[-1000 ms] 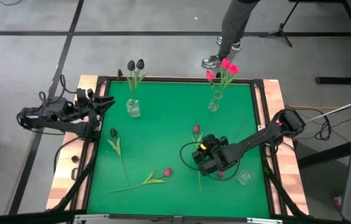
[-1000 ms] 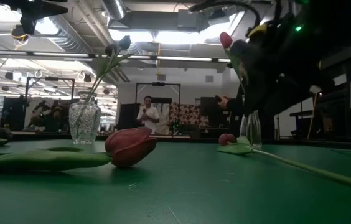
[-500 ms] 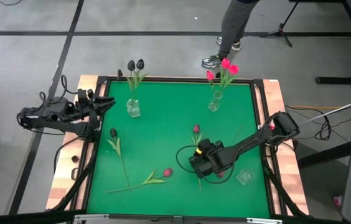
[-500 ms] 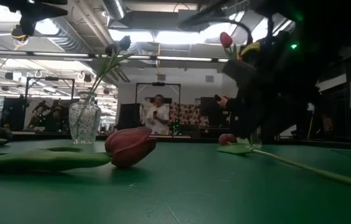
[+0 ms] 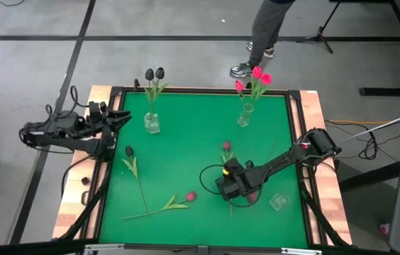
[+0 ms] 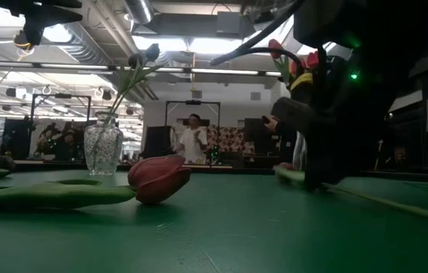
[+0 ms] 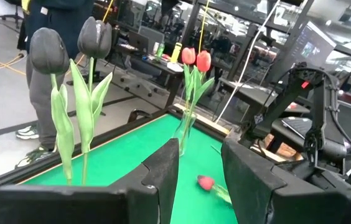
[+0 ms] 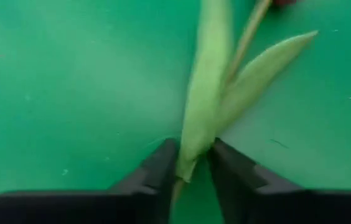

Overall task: Sort flowers into vase by color
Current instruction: Put the middle red flower into the bottom transparent vase

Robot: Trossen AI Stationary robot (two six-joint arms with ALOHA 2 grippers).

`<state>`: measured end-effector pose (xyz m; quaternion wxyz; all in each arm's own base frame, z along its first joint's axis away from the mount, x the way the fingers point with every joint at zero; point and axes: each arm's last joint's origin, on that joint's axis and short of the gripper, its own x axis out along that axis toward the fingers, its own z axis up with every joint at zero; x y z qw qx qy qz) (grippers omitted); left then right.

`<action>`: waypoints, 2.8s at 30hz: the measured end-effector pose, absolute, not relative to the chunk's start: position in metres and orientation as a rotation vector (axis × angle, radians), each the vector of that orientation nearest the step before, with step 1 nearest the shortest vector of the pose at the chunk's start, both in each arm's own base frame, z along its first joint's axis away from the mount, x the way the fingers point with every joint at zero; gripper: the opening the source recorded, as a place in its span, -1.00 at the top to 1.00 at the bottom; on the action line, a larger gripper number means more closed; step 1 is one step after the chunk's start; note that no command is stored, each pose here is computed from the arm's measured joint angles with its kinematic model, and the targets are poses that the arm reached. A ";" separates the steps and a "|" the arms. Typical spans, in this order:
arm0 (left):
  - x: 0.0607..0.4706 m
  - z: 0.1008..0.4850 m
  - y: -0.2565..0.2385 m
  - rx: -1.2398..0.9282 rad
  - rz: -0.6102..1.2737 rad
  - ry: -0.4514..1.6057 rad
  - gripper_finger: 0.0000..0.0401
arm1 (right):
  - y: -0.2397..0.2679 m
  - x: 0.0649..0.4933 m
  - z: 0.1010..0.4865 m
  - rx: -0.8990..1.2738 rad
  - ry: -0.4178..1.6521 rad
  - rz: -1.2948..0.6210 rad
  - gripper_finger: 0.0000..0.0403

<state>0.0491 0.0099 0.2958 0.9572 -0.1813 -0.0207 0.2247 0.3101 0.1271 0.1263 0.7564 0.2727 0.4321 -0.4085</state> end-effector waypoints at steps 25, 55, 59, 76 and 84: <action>0.049 0.296 0.010 -0.388 0.459 -0.048 0.41 | 0.156 0.204 0.264 0.281 0.182 -0.785 0.97; 0.048 0.296 0.012 -0.417 0.520 -0.070 0.41 | 0.194 0.079 0.290 0.193 0.029 -0.255 0.97; 0.048 0.296 0.012 -0.417 0.521 -0.071 0.41 | 0.194 0.078 0.272 0.194 0.025 -0.247 0.97; 0.048 0.297 0.012 -0.418 0.542 -0.084 0.41 | 0.186 0.083 0.247 0.206 0.010 -0.281 0.93; 0.047 0.297 0.013 -0.416 0.578 -0.092 0.41 | 0.187 0.079 0.246 0.159 0.018 -0.261 0.95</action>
